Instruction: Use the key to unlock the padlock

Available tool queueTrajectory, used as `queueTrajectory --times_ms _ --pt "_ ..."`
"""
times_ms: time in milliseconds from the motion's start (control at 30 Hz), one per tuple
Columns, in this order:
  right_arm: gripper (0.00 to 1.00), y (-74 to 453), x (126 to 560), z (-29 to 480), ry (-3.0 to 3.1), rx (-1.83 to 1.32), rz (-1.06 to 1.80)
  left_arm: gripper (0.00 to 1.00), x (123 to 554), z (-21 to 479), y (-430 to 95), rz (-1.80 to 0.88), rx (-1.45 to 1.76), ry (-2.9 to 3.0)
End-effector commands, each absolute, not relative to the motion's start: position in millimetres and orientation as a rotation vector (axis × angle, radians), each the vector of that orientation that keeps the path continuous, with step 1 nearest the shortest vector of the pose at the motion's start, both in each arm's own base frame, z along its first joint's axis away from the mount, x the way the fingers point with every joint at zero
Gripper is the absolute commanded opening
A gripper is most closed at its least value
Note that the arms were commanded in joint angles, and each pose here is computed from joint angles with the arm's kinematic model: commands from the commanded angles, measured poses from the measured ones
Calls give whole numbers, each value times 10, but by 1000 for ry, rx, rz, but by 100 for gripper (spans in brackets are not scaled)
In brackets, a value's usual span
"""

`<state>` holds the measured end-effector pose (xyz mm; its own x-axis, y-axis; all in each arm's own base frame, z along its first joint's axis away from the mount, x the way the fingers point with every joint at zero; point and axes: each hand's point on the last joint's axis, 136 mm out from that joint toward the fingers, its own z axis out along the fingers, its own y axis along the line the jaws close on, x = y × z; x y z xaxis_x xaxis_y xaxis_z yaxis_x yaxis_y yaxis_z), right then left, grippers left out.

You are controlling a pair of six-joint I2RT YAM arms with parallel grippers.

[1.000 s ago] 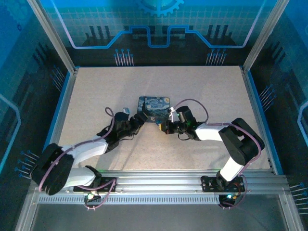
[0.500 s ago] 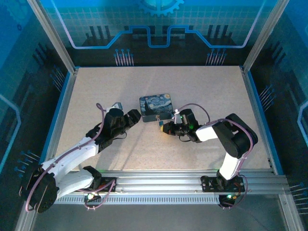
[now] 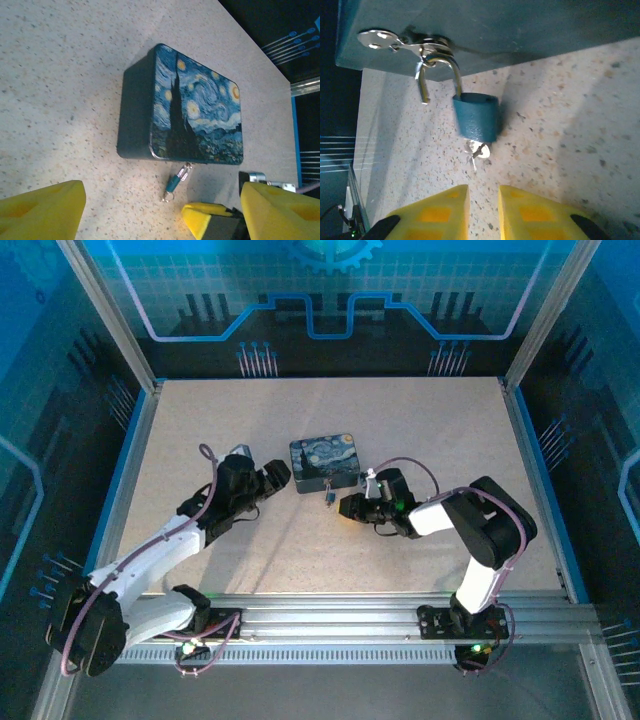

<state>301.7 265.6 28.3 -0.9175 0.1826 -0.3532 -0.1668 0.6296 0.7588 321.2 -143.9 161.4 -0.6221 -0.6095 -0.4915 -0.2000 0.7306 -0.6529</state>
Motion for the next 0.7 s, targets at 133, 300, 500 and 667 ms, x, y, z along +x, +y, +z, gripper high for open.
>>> queueTrajectory --times_ms 133,300,500,667 --pt "36 2507 3146 544 2377 -26 1105 82 3427 1639 -1375 -718 -539 2253" --pt "47 2507 3246 755 2285 -73 1175 82 3608 1523 -1460 -756 -490 2324" --pt "62 2540 3326 905 2223 -109 1193 81 3827 1343 -1674 -798 -410 2417" --pt "66 2567 3419 963 2202 -116 1195 77 3968 1150 -1801 -831 -394 2474"
